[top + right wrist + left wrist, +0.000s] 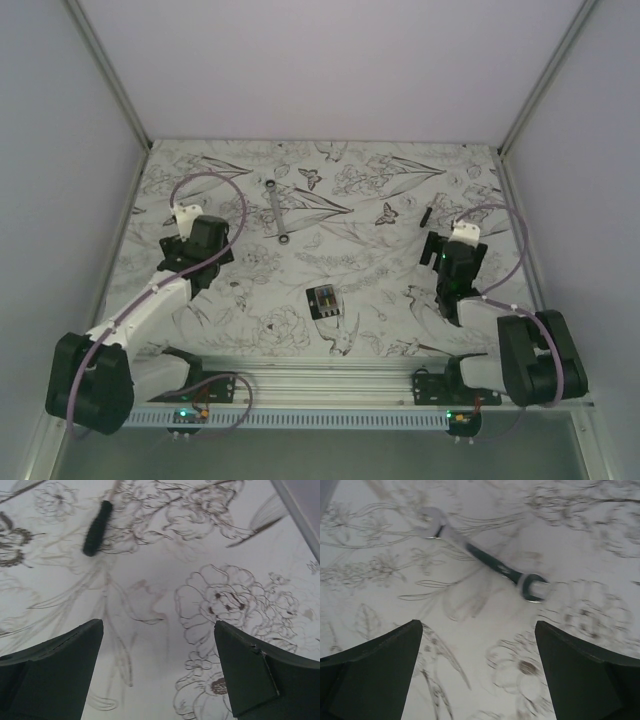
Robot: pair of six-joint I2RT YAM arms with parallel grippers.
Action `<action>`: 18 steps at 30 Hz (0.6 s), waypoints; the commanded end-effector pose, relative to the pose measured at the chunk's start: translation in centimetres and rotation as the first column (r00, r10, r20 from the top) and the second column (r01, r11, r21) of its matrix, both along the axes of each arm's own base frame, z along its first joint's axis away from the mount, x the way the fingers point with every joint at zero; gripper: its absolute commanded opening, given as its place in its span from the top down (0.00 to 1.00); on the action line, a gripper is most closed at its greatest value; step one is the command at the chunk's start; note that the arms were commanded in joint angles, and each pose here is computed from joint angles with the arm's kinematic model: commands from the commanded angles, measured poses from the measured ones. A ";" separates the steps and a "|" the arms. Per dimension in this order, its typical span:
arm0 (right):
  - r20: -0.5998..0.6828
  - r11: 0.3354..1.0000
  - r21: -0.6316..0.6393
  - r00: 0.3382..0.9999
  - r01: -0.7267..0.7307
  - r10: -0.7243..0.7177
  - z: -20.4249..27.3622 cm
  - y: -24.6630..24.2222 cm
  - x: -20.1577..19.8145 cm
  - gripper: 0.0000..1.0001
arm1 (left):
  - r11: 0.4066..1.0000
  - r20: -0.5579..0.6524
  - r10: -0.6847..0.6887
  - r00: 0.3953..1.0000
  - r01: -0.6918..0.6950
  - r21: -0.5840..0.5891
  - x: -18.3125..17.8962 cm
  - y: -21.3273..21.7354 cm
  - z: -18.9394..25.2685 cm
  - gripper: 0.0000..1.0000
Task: Snap on the fuse box
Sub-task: Reset both arms
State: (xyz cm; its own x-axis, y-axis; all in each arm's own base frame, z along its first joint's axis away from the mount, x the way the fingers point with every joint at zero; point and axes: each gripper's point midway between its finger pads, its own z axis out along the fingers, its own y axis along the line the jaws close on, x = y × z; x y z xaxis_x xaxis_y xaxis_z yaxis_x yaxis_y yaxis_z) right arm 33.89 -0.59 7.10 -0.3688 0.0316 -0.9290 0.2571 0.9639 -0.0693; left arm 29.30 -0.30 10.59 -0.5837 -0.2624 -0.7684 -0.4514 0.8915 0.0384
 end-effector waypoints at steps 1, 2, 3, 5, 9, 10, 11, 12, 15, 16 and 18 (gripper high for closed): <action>0.284 0.998 0.001 0.957 0.063 -0.061 4.5 -2.2 1.5 0.01 | 0.980 0.094 0.019 0.995 -0.037 0.196 1.3 4.3 -1.1 0.00; 0.316 0.999 -0.009 0.948 0.050 -0.045 4.8 -2.2 1.1 0.01 | 0.978 0.115 0.006 0.993 -0.030 0.208 1.6 4.6 -1.6 0.00; 0.355 0.999 -0.008 0.934 0.050 -0.044 5.1 -2.3 0.7 0.01 | 0.977 0.142 -0.009 0.990 -0.022 0.211 1.9 4.7 -2.1 0.00; 0.394 0.999 0.006 0.918 0.054 -0.052 5.2 -2.6 0.3 0.01 | 0.979 0.181 -0.049 0.982 0.012 0.201 2.4 4.7 -3.2 0.00; 0.352 0.997 -0.045 0.933 -0.067 0.079 4.3 -0.7 1.8 0.01 | 0.971 0.163 -0.156 0.974 0.120 0.208 3.8 3.9 -4.9 0.00; 0.347 0.992 -0.061 0.930 -0.106 0.121 4.0 -0.1 2.1 0.01 | 0.966 0.162 -0.185 0.969 0.149 0.211 4.3 3.6 -5.0 0.00; 0.331 0.988 -0.079 0.931 -0.134 0.153 3.4 0.4 2.6 0.01 | 0.960 0.187 -0.216 0.958 0.174 0.218 4.9 3.3 -4.9 0.00; 0.275 0.986 -0.076 0.947 -0.150 0.165 2.4 0.6 3.0 0.01 | 0.955 0.211 -0.247 0.946 0.201 0.219 5.4 2.9 -5.3 0.00; 0.250 0.982 -0.029 0.950 -0.188 0.189 2.2 0.4 4.0 0.01 | 0.937 0.173 -0.333 0.927 0.305 0.170 6.3 1.8 -7.0 0.00; 0.269 0.982 -0.031 0.945 -0.188 0.189 2.6 0.3 4.0 0.00 | 0.930 0.189 -0.362 0.913 0.339 0.145 6.6 1.4 -7.5 0.00; 0.257 0.982 -0.029 0.948 -0.188 0.189 2.3 0.3 4.0 0.01 | 0.924 0.170 -0.377 0.910 0.359 0.128 6.6 1.2 -8.0 0.00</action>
